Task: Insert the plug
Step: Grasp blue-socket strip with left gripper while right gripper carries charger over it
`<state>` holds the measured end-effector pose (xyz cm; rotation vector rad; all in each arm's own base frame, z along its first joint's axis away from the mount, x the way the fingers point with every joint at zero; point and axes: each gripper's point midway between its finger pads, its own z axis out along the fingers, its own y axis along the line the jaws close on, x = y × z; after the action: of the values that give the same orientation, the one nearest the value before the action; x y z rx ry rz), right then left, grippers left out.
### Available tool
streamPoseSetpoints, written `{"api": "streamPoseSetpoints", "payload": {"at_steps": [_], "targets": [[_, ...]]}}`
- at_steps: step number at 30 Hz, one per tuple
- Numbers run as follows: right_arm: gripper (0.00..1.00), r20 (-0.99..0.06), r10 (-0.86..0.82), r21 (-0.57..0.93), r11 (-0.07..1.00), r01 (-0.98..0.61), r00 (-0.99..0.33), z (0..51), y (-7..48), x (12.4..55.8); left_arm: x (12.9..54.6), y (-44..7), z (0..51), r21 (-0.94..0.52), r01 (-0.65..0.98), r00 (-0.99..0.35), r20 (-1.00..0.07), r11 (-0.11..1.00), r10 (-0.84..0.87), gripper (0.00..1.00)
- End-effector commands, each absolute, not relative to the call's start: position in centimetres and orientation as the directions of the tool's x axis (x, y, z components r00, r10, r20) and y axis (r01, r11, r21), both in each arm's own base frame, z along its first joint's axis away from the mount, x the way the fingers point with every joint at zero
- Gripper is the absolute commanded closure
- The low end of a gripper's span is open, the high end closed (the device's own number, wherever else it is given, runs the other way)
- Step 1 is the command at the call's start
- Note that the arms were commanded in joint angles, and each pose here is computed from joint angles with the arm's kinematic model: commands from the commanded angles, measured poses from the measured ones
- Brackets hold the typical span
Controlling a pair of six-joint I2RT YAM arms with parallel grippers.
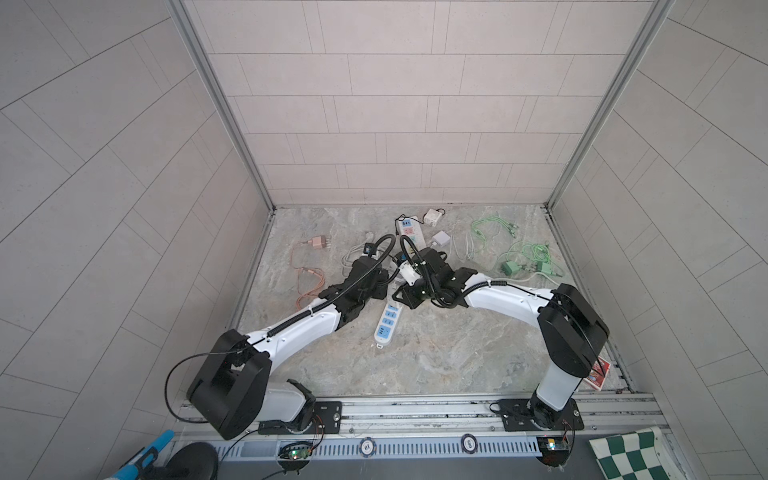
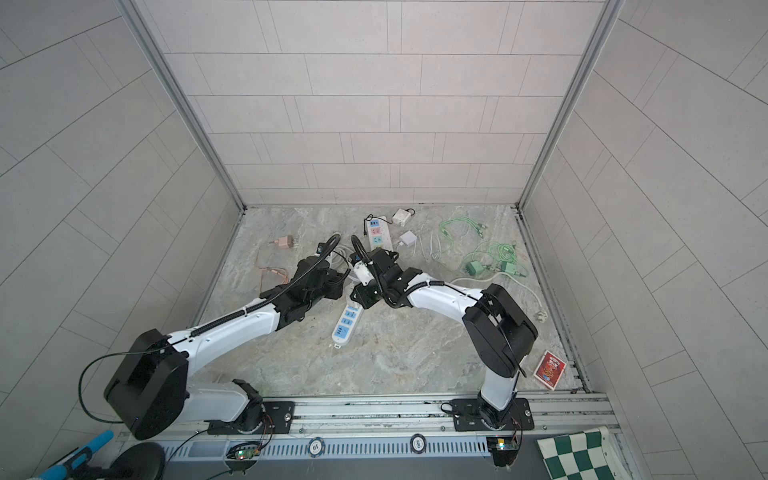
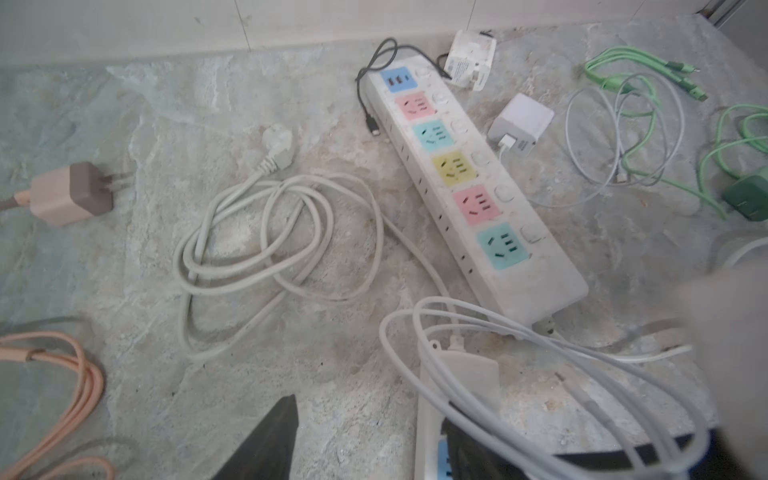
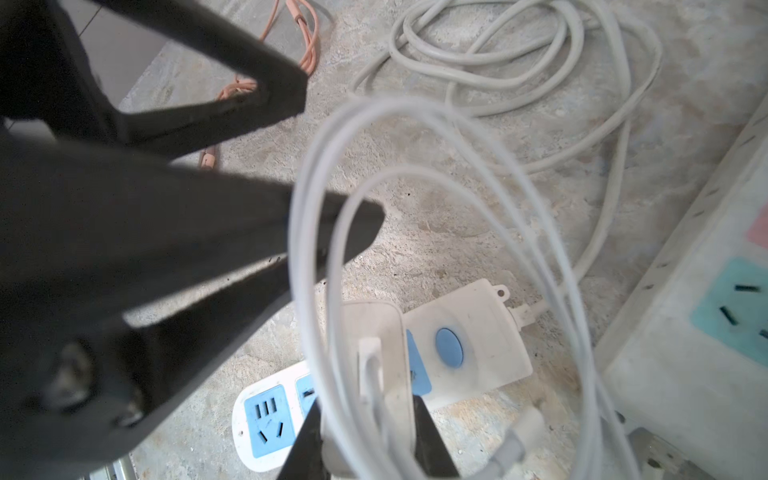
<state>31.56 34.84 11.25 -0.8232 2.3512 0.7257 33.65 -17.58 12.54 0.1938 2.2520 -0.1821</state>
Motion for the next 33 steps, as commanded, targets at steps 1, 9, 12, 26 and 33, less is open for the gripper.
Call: {"api": "streamPoseSetpoints", "payload": {"at_steps": [1,9,12,26,33], "targets": [[0.95,-0.681,-0.378,0.293,0.644,-0.707,-0.627,12.6,36.1,31.7,32.5,-16.1,12.2,-0.08,0.149,-0.643,-0.765,0.986,0.035,0.33],[0.95,-0.69,-0.403,0.282,0.615,-0.736,-0.601,12.1,36.6,31.1,31.2,-14.9,11.0,-0.1,0.113,-0.672,-0.74,0.989,0.002,0.31],[0.96,-0.695,-0.408,0.279,0.606,-0.745,-0.592,12.2,36.6,30.9,30.9,-14.8,10.8,-0.105,0.109,-0.682,-0.731,0.989,-0.003,0.31],[0.96,-0.712,-0.419,0.26,0.588,-0.766,-0.563,12.1,36.3,29.9,29.7,-14.6,11.4,-0.15,0.111,-0.678,-0.734,0.982,-0.036,0.3],[0.96,-0.725,-0.416,0.236,0.599,-0.765,-0.549,12.4,36.5,30.7,29.0,-13.4,12.0,-0.143,0.085,-0.659,-0.751,0.986,-0.052,0.27]]}}
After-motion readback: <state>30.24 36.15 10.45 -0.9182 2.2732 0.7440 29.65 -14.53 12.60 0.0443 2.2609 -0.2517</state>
